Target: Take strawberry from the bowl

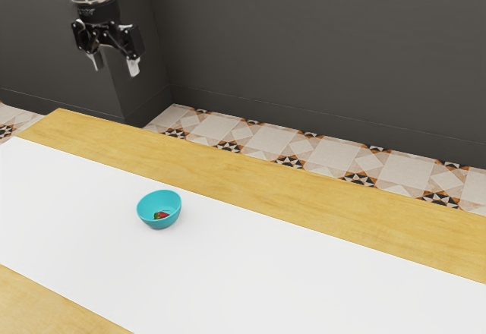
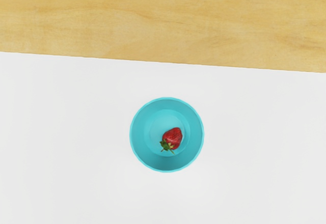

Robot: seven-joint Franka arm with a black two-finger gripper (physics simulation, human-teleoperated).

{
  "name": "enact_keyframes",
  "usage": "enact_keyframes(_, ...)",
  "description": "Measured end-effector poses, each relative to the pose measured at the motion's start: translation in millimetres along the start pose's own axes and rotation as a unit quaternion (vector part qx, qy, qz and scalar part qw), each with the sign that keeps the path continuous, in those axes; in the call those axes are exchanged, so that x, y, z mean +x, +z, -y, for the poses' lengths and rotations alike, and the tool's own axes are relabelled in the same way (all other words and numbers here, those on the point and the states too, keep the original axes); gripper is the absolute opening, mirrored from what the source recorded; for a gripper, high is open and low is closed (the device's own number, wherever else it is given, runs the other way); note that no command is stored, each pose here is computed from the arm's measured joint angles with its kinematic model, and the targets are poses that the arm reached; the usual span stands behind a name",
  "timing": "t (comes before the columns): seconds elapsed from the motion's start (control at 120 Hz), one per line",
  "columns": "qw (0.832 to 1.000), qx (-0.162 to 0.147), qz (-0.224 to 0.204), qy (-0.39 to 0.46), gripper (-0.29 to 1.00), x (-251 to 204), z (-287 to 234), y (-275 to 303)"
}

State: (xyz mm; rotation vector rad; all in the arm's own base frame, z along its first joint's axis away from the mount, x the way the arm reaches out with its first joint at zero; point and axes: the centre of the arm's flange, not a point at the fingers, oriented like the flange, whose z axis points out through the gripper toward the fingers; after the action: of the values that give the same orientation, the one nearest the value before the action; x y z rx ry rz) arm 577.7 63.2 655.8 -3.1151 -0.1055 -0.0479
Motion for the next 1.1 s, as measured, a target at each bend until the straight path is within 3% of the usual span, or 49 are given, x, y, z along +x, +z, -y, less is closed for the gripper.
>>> enact_keyframes(0.333,1.000,0.002,0.016,0.008,0.68,13.6,-6.1,29.0)
enact_keyframes(0.575,0.998,0.011,0.062,0.026,0.68,46.8,-42.6,165.5)
enact_keyframes(0.842,0.998,0.017,0.046,0.036,0.68,59.9,-64.7,254.4)
enact_keyframes(1.1,0.998,0.016,0.029,0.049,0.68,47.9,-85.3,282.9)
